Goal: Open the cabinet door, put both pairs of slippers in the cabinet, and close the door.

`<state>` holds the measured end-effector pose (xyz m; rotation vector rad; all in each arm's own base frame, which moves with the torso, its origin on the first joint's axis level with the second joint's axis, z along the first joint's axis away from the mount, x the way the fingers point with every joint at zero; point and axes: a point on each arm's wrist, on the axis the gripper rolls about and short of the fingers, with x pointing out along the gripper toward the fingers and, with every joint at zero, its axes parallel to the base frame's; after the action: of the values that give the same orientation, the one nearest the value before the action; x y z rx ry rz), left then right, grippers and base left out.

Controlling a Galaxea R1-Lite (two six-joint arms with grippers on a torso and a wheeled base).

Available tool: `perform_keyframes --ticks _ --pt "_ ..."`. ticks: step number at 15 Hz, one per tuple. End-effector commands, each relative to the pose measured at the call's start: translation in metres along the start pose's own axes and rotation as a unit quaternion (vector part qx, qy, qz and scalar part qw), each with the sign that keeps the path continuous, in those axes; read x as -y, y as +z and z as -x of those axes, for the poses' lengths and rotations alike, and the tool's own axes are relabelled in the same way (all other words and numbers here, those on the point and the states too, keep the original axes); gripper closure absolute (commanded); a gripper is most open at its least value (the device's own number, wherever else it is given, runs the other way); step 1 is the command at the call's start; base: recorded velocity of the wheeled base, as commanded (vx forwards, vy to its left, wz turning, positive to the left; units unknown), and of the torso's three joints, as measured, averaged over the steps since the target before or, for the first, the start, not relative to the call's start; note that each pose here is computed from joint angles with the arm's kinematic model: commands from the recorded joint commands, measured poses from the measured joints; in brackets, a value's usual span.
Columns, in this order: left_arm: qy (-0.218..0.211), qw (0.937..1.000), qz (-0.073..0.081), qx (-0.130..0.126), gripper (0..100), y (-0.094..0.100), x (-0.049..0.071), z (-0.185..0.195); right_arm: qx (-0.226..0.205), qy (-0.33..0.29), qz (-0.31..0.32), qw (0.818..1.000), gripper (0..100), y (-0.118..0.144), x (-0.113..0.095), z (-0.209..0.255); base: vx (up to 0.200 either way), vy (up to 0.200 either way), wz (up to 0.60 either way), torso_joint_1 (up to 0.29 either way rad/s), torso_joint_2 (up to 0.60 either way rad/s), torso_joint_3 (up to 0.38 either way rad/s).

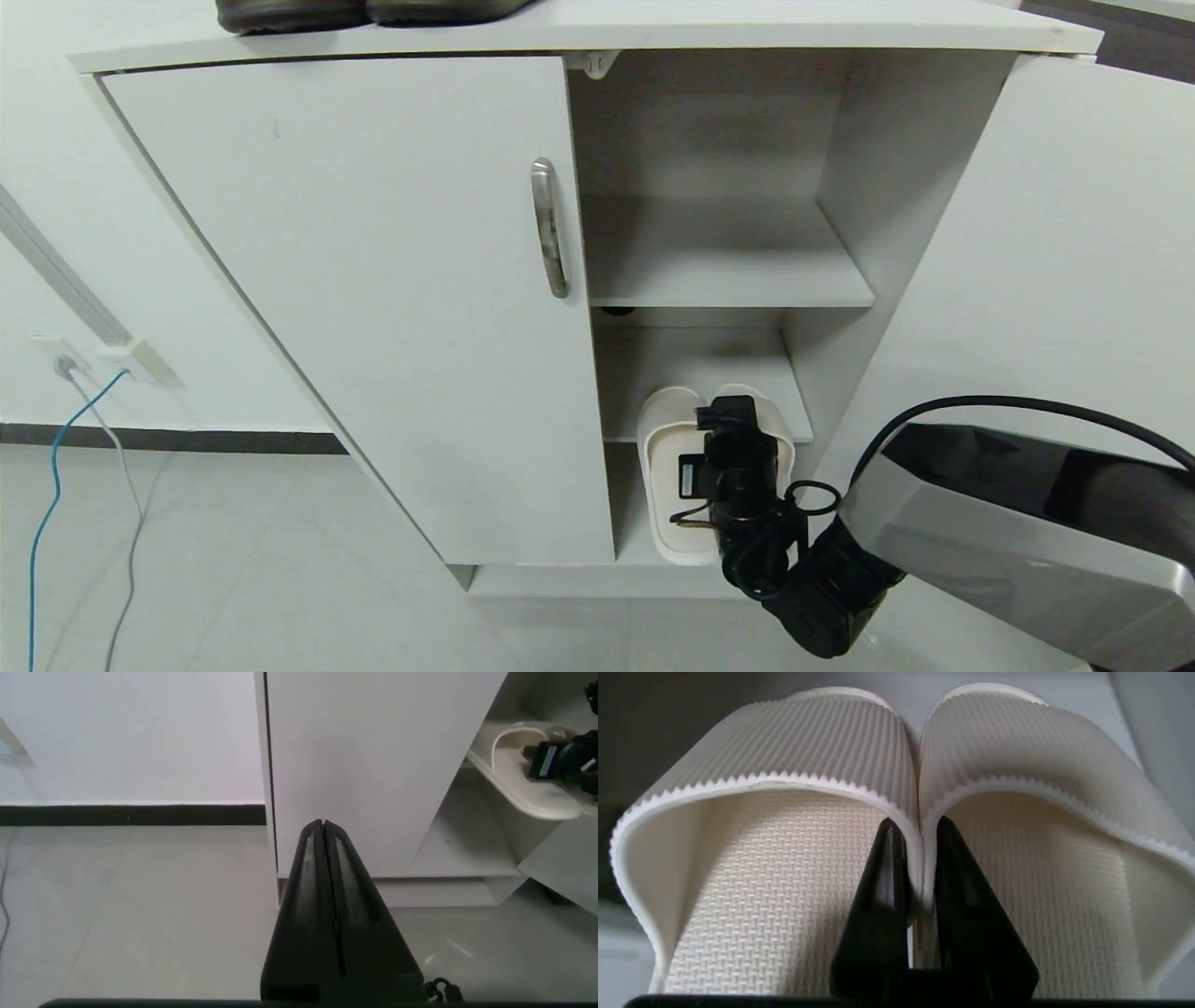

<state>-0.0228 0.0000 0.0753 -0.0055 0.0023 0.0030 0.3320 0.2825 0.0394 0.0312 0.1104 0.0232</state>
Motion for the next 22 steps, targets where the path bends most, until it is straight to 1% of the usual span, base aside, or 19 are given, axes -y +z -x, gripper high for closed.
perform_keyframes --ticks 1,3,6,9,14,17,22 --pt "0.0 1.0 0.0 0.0 100 0.0 0.0 0.0 0.012 -0.009 0.005 1.0 100 -0.002 0.001 -0.014 0.0 0.0 0.0 0.0 0.0 0.0" --pt "0.001 1.0 0.0 -0.001 100 0.0 0.0 0.0 0.033 -0.02 0.014 0.999 100 -0.001 0.001 -0.034 0.0 0.0 0.0 0.0 0.0 0.0" --pt "0.002 1.0 0.0 0.0 100 0.0 0.0 0.0 0.047 -0.015 0.027 0.998 100 0.004 0.001 -0.052 0.0 0.0 0.0 0.0 0.0 0.0" --pt "0.002 1.0 0.0 -0.001 100 0.0 0.0 0.0 0.049 -0.024 0.025 0.998 100 0.015 0.003 -0.073 0.0 0.0 0.0 0.0 0.0 0.0" --pt "0.002 1.0 0.0 0.0 100 0.0 0.0 0.0 0.051 -0.039 0.022 0.998 100 0.02 0.004 -0.102 0.0 0.0 0.0 0.0 0.0 0.0" --pt "0.002 1.0 0.0 -0.001 100 0.0 0.0 0.0 0.047 -0.041 0.021 0.998 100 0.027 0.008 -0.111 0.0 0.0 0.0 0.0 0.0 0.0" --pt "0.002 1.0 -0.002 -0.001 100 0.0 0.0 0.0 0.046 -0.027 0.022 0.998 100 0.024 0.008 -0.115 0.0 0.0 0.0 0.0 0.0 0.0"
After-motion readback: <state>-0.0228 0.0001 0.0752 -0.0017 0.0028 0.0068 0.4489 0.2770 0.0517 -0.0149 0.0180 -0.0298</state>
